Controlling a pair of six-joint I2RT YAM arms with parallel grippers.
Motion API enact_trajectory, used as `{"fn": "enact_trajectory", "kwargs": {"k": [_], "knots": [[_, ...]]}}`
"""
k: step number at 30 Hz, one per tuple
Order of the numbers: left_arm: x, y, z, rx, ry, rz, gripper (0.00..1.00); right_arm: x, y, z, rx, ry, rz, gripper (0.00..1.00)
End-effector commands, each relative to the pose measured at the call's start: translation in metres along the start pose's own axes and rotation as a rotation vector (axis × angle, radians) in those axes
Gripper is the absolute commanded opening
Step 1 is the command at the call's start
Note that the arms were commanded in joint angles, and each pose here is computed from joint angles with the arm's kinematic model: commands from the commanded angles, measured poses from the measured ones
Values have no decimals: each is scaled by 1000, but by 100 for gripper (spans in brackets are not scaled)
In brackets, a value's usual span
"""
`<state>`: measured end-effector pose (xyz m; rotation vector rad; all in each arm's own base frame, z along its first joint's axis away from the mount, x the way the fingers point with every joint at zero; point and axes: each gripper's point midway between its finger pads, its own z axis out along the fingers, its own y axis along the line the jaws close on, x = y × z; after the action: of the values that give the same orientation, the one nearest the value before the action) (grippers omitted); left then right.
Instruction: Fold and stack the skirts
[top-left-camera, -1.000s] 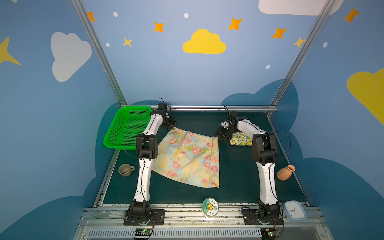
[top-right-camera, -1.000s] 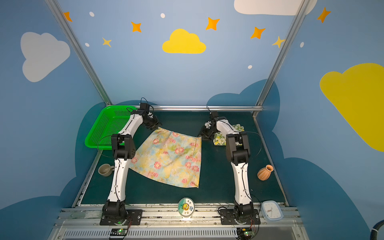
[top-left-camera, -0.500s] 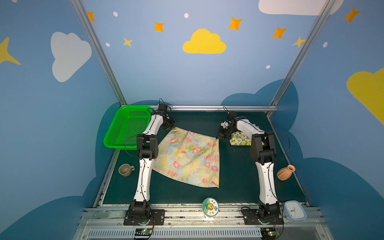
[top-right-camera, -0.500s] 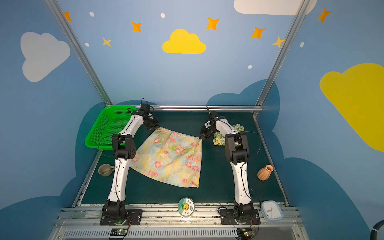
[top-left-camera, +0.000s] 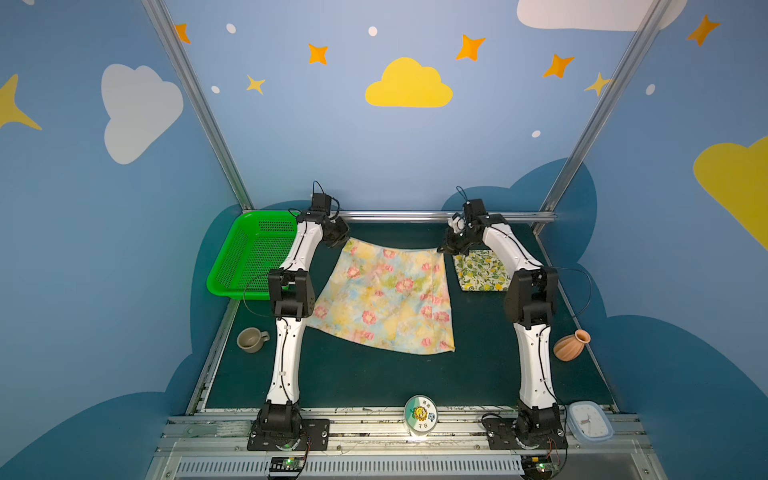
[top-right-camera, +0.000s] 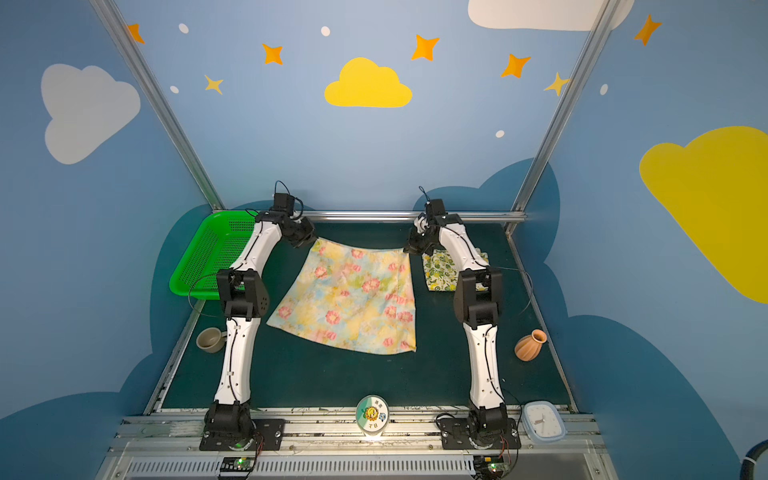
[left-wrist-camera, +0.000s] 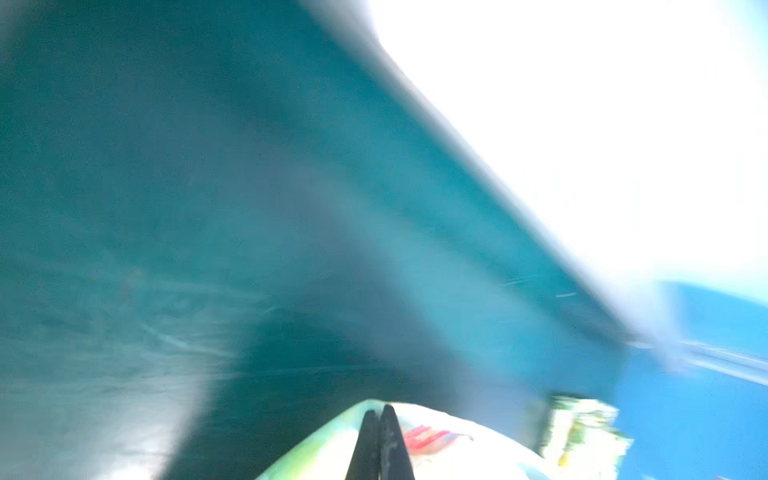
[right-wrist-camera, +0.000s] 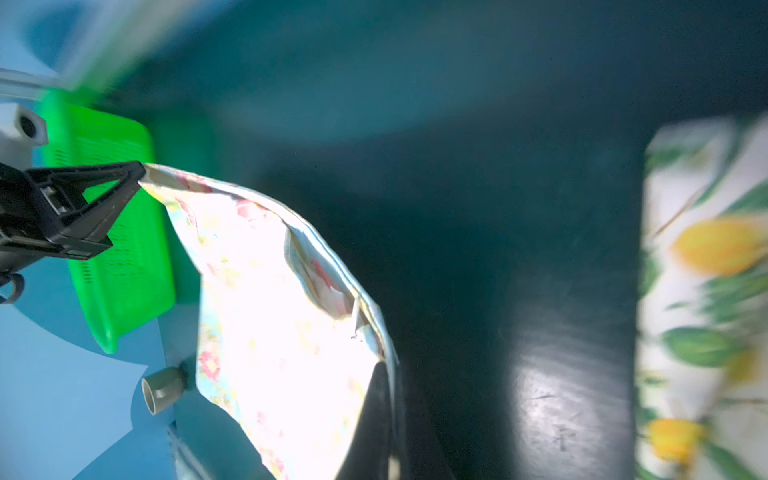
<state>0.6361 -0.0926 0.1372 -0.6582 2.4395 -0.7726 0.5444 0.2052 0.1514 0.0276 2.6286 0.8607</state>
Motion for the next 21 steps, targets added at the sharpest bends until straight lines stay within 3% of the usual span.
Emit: {"fn": "enact_trajectory", "kwargs": {"k": [1, 6, 9, 13, 16, 21], "knots": [[-52, -76, -107, 175, -211, 43, 4, -50, 51, -94, -54, -228, -167, 0], [-50, -118, -190, 240, -298, 120, 4, -53, 103, -166, -103, -390, -373, 0], [-19, -120, -214, 193, -282, 177, 4, -20, 114, -172, -123, -381, -450, 0], [39, -74, -207, 119, -242, 127, 4, 39, 95, -142, -85, -327, -463, 0], [90, -17, -196, 41, -195, 38, 4, 92, 70, -108, -87, -258, -433, 0], [178, 70, -170, -103, -50, -52, 4, 180, 31, -55, -82, -68, -330, 0]]}}
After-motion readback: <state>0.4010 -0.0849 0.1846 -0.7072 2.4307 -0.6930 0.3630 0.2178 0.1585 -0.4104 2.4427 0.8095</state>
